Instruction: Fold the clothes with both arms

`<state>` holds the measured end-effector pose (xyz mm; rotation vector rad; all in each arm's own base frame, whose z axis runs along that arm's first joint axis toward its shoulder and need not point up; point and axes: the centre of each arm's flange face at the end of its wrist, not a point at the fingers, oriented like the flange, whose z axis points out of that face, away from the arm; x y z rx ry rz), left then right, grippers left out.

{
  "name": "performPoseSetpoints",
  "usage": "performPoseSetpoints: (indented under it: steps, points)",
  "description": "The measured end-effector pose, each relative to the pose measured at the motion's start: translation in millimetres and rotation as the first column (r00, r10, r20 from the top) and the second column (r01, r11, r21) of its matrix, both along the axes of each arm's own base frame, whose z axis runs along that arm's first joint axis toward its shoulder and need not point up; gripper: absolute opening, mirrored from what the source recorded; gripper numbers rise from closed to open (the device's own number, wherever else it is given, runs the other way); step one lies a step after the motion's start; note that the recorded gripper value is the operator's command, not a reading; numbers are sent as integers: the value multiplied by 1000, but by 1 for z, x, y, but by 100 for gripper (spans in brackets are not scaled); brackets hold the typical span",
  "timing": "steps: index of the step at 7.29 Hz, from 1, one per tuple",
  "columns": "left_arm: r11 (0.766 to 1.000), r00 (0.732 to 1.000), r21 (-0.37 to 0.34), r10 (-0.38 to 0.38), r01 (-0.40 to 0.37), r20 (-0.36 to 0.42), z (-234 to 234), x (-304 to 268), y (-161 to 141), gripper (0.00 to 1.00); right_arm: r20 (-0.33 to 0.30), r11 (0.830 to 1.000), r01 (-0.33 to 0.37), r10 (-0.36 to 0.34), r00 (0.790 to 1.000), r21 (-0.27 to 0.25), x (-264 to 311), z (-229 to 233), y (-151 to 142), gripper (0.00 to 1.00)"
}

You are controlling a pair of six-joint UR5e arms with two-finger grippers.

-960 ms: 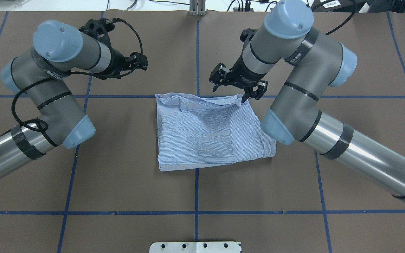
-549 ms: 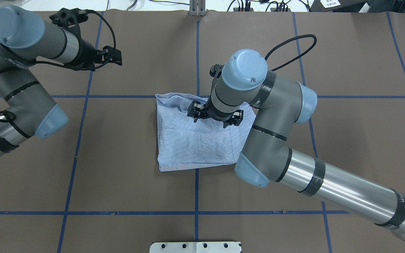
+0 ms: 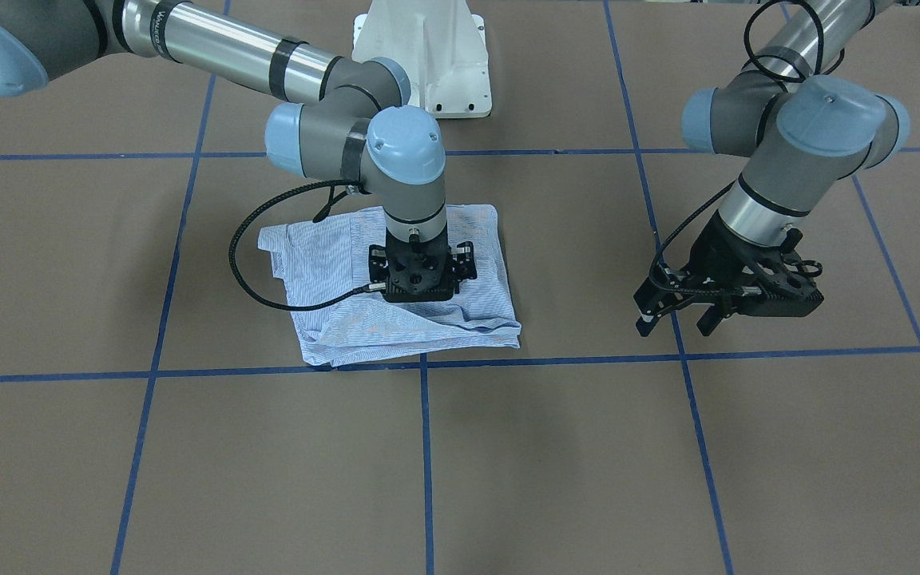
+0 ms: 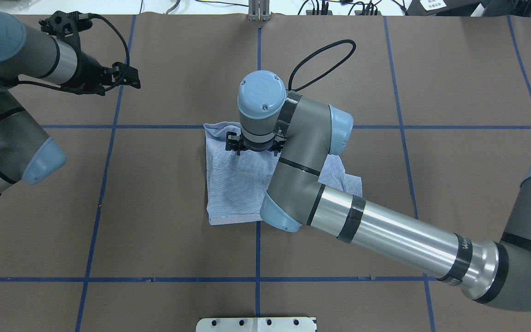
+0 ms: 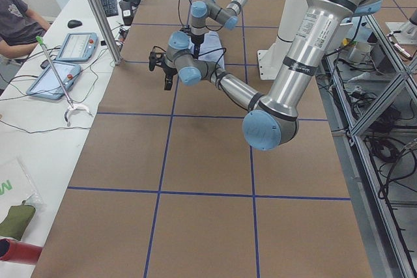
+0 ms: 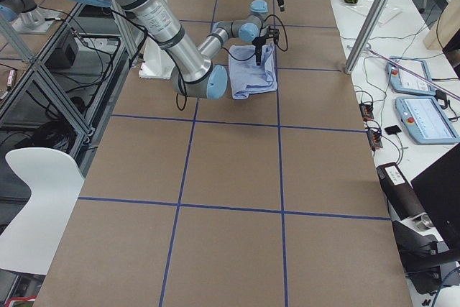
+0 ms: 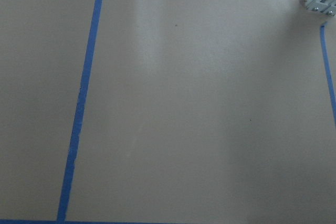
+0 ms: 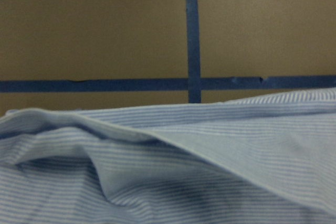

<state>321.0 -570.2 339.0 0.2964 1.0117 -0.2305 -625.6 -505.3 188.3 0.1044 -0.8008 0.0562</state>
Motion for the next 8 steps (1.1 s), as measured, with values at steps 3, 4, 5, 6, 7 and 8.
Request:
performPoseSetpoints:
  steps: [3,4,5,6,7,8]
  points:
    - [1000,1000,0,-1,1,0,2,-3,4,99,-51,993,-24,30,998,114,-4,22,-58,100]
    - [1000,1000,1,-2,2,-1,2,-5,6,99,-62,987,-33,43,997,154,3,30,-80,100]
    - [1000,1000,-1,-2,2,0,4,-6,8,99,-69,982,-37,51,996,187,12,32,-99,100]
    - [1000,1000,-2,-2,2,1,4,-7,8,99,-67,978,-46,61,996,205,21,26,-112,100]
    - [1000,1000,0,-5,5,0,4,-10,7,99,-54,975,-58,71,996,213,33,16,-122,100]
    - [1000,1000,12,-5,5,1,3,-17,5,99,-34,978,-62,70,997,198,54,6,-133,100]
